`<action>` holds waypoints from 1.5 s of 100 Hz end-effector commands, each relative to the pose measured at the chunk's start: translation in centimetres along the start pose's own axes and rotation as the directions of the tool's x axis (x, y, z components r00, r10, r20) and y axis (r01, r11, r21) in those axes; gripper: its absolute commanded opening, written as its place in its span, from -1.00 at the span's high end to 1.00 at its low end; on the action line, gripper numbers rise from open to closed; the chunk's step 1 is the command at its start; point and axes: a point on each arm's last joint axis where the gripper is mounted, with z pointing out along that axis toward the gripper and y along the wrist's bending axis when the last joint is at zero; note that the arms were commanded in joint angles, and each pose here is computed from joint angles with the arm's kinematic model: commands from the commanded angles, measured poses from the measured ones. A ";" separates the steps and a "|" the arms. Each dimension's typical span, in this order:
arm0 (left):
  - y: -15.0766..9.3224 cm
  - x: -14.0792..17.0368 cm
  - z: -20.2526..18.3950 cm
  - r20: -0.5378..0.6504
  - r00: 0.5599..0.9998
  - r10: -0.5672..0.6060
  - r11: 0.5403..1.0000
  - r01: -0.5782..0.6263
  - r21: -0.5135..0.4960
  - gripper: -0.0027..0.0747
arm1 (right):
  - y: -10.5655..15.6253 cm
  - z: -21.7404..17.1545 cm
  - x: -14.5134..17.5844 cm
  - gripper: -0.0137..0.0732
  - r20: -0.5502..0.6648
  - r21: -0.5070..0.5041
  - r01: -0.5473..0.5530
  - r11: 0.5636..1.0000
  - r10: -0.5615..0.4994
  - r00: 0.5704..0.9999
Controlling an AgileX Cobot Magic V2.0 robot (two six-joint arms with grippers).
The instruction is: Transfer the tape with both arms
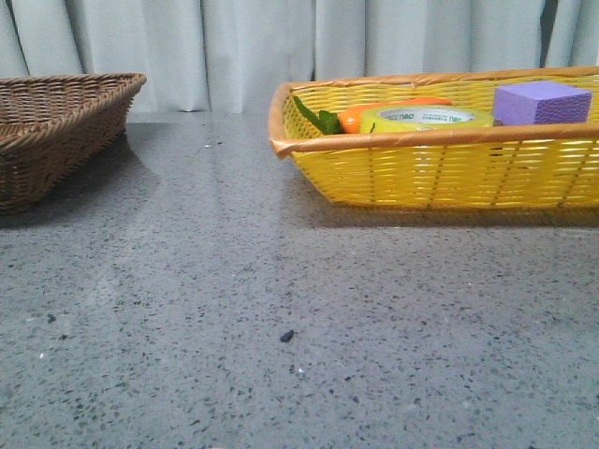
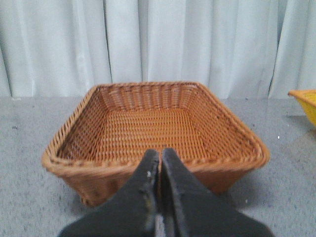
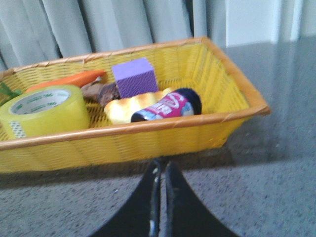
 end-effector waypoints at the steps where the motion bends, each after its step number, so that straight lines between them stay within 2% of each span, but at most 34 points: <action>1: -0.1 -3.3 0.5 0.098 0.995 -0.016 1.000 0.015 0.006 0.99 | 0.5 -0.1 -3.0 0.86 -0.006 -0.011 -0.032 0.999 0.031 0.999; 18: -0.3 -5.9 1.7 0.108 0.994 -0.023 1.000 0.023 0.006 0.99 | 1.0 0.7 -6.6 0.86 -0.061 -0.013 -0.017 1.000 0.017 0.998; 32: -0.3 -7.1 2.6 0.118 0.993 -0.023 1.000 0.023 0.003 0.99 | 1.4 2.0 -9.3 0.86 -0.131 -0.034 0.106 0.994 -0.109 0.985; 67: -0.3 -7.1 3.5 0.115 0.993 -0.023 1.000 0.023 -0.001 0.99 | 4.1 7.2 -14.5 0.86 -0.140 -0.191 0.150 0.970 -0.178 0.974; 80: -0.3 -7.1 3.5 0.115 0.993 -0.023 1.000 0.023 -0.001 0.99 | 6.1 9.2 -16.4 0.84 -0.165 -0.285 0.192 0.939 -0.245 0.955; 89: -0.3 -7.0 3.5 0.113 0.993 -0.023 1.000 0.023 -0.001 0.99 | 7.7 10.8 -17.3 0.67 -0.200 -0.347 0.202 0.916 -0.283 0.938; 96: -0.3 -7.0 3.5 0.113 0.993 -0.023 1.000 0.023 -0.001 0.99 | 9.0 12.2 -17.8 0.38 -0.235 -0.388 0.202 0.899 -0.308 0.922; 102: -0.3 -7.0 3.5 0.113 0.993 -0.023 1.000 0.023 -0.001 0.99 | 10.0 13.6 -17.9 0.03 -0.278 -0.417 0.198 0.887 -0.332 0.901; 112: -0.3 -7.0 3.5 0.109 0.994 -0.023 1.000 0.023 -0.001 0.99 | 11.6 15.5 -18.0 -0.31 -0.346 -0.459 0.192 0.868 -0.373 0.861; 150: -0.3 -6.5 3.6 0.054 0.998 -0.025 1.000 0.025 0.000 0.99 | 14.6 23.1 -16.7 -0.34 -0.563 -0.509 0.155 0.847 -0.463 0.684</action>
